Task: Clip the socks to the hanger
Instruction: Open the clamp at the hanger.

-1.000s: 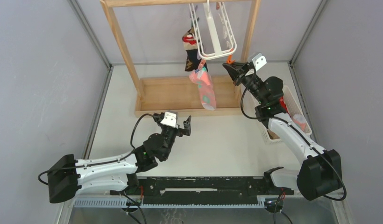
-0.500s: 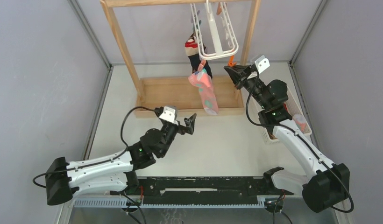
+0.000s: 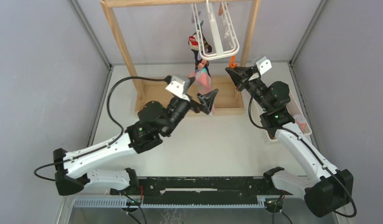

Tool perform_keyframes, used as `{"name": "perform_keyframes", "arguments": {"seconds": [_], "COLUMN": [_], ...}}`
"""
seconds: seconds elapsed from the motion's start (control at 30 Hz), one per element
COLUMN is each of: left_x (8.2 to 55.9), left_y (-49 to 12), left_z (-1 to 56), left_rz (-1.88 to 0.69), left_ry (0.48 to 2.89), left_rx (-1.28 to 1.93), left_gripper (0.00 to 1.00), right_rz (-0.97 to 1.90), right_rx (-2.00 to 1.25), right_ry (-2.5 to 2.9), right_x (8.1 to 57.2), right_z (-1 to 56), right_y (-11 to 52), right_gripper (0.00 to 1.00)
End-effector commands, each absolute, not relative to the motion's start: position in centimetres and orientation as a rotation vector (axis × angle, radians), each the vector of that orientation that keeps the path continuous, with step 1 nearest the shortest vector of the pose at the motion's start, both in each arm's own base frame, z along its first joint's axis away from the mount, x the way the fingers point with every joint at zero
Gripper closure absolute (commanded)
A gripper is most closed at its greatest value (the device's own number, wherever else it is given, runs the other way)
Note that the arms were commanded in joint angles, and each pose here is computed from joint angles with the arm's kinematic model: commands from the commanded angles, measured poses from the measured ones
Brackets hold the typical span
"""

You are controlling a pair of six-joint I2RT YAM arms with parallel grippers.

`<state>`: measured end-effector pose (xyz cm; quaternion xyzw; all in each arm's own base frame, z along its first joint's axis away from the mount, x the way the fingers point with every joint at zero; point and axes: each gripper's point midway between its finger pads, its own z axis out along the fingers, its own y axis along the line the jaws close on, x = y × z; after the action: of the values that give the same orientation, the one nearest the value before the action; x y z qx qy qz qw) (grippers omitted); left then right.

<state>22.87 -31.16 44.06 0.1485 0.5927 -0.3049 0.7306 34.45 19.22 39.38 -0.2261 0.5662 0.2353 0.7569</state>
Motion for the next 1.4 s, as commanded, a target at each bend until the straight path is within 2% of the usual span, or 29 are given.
{"name": "perform_keyframes", "arguments": {"seconds": [0.0, 0.27, 0.47, 0.77, 1.17, 1.37], "left_x": [22.7, 23.6, 25.5, 28.5, 30.2, 30.0], "left_y": [-34.5, -37.1, -36.8, -36.4, -38.5, -38.6], "left_z": [46.4, 45.9, 47.3, 51.5, 51.9, 53.0], "left_rz": [-0.613, -0.623, -0.625, -0.712, -0.736, -0.779], "left_ry": [1.206, 1.055, 1.017, 1.031, 1.041, 1.012], "left_rx": [0.533, 0.795, 0.796, 0.623, 0.622, 0.58], "left_gripper": [0.01, 0.01, 0.0, 0.0, 0.0, 0.1], "right_rz": [0.54, 0.561, 0.583, 0.604, 0.618, 0.623], "right_rx": [-0.507, -0.576, -0.609, -0.637, -0.656, -0.663], "right_ry": [1.173, 1.134, 1.126, 1.121, 1.114, 1.121], "right_x": [32.7, 31.1, 30.4, 30.0, 29.7, 29.7], "right_z": [41.5, 42.1, 42.2, 42.0, 42.0, 41.7], "right_y": [19.3, 19.6, 19.8, 20.3, 20.7, 20.9], "right_gripper": [1.0, 1.0, 1.0, 1.0, 1.0, 1.0]}}
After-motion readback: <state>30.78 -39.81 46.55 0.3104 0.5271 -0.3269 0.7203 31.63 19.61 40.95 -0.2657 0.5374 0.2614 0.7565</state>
